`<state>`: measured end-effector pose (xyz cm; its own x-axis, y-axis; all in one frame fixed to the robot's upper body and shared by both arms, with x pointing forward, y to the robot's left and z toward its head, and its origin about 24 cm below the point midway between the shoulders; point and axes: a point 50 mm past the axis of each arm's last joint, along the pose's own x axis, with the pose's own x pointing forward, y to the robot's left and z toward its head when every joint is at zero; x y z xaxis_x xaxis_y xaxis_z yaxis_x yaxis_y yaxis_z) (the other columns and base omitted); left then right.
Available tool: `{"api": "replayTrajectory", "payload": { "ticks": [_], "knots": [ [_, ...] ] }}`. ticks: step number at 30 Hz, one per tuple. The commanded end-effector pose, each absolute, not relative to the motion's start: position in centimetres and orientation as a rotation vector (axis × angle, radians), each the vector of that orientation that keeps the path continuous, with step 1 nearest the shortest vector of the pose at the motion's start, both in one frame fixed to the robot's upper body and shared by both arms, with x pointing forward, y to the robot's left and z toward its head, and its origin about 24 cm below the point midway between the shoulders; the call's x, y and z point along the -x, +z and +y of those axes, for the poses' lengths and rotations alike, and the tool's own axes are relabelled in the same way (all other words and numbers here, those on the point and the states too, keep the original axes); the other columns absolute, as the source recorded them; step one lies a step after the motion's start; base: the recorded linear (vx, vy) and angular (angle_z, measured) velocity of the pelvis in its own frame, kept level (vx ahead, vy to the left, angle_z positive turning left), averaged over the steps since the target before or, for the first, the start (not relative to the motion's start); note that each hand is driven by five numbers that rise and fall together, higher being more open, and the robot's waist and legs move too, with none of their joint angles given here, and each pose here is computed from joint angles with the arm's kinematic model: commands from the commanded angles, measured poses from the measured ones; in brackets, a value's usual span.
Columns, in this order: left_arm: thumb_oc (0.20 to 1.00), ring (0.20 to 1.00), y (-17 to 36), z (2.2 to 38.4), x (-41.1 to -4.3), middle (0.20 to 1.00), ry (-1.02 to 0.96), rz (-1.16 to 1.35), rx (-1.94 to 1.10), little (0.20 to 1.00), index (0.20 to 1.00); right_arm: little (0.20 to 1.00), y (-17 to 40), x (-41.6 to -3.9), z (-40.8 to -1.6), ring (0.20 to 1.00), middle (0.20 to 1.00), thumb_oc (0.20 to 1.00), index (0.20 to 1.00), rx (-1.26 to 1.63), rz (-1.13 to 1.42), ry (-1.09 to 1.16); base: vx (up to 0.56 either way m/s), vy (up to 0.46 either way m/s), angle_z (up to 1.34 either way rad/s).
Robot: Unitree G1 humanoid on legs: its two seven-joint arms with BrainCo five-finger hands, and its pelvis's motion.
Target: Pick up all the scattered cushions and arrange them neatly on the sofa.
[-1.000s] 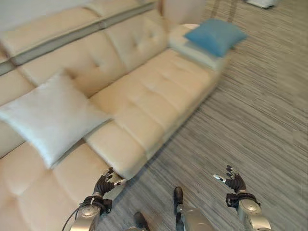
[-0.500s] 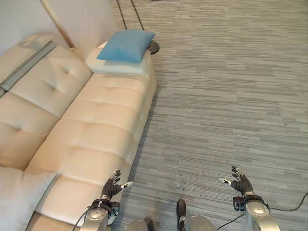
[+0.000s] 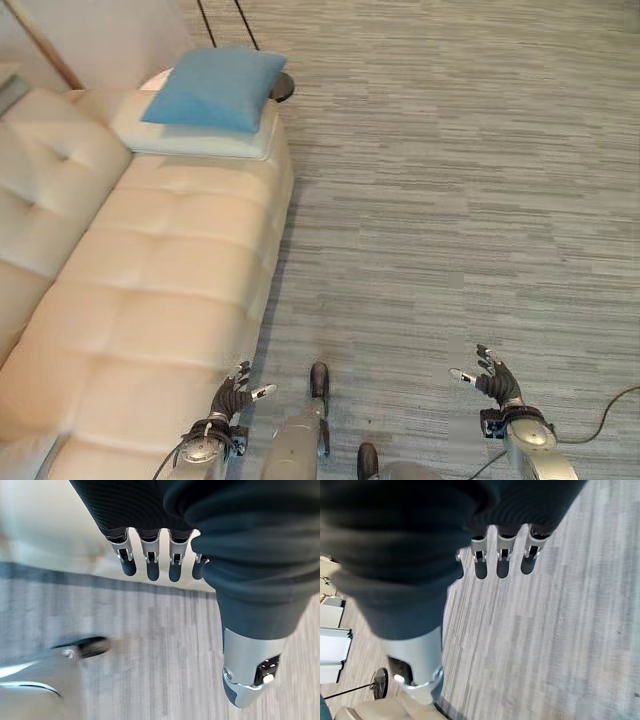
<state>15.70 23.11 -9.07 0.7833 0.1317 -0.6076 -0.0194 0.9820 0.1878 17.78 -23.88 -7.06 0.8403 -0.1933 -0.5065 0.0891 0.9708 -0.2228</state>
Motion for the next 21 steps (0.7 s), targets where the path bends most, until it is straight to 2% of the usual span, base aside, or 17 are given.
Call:
{"api": "replayTrajectory", "payload": {
  "ticks": [1, 5, 11, 16, 21],
  "knots": [
    [1.0, 1.0, -7.0, 24.4, -17.4, 1.0, 0.078, 0.555, -0.253, 1.0, 1.0, 1.0, -4.6, -20.7, -23.0, 1.0, 1.0, 1.0, 1.0, 0.206, 0.394, -0.108, 0.48, 0.242, -0.35],
    [1.0, 1.0, -7.2, 24.1, -17.3, 1.0, 0.079, 0.559, -0.228, 1.0, 1.0, 1.0, -4.0, -21.1, -22.8, 1.0, 1.0, 1.0, 1.0, 0.209, 0.368, -0.084, 0.52, 0.153, -0.19],
    [1.0, 1.0, -7.3, 23.9, -17.3, 1.0, 0.075, 0.553, -0.242, 1.0, 1.0, 1.0, -4.2, -20.5, -23.7, 1.0, 1.0, 1.0, 1.0, 0.241, 0.39, -0.122, 0.55, -0.035, 0.22],
    [1.0, 1.0, -7.5, 23.9, -17.1, 1.0, 0.092, 0.555, -0.243, 1.0, 1.0, 1.0, -4.7, -19.5, -24.1, 1.0, 1.0, 1.0, 1.0, 0.251, 0.414, -0.125, 0.6, -0.148, 0.59],
    [1.0, 1.0, -7.8, 23.9, -17.1, 1.0, 0.137, 0.567, -0.179, 1.0, 1.0, 1.0, -3.8, -20.6, -24.5, 1.0, 1.0, 1.0, 1.0, 0.263, 0.373, -0.131, 0.47, -0.264, 0.66]
  ]
}}
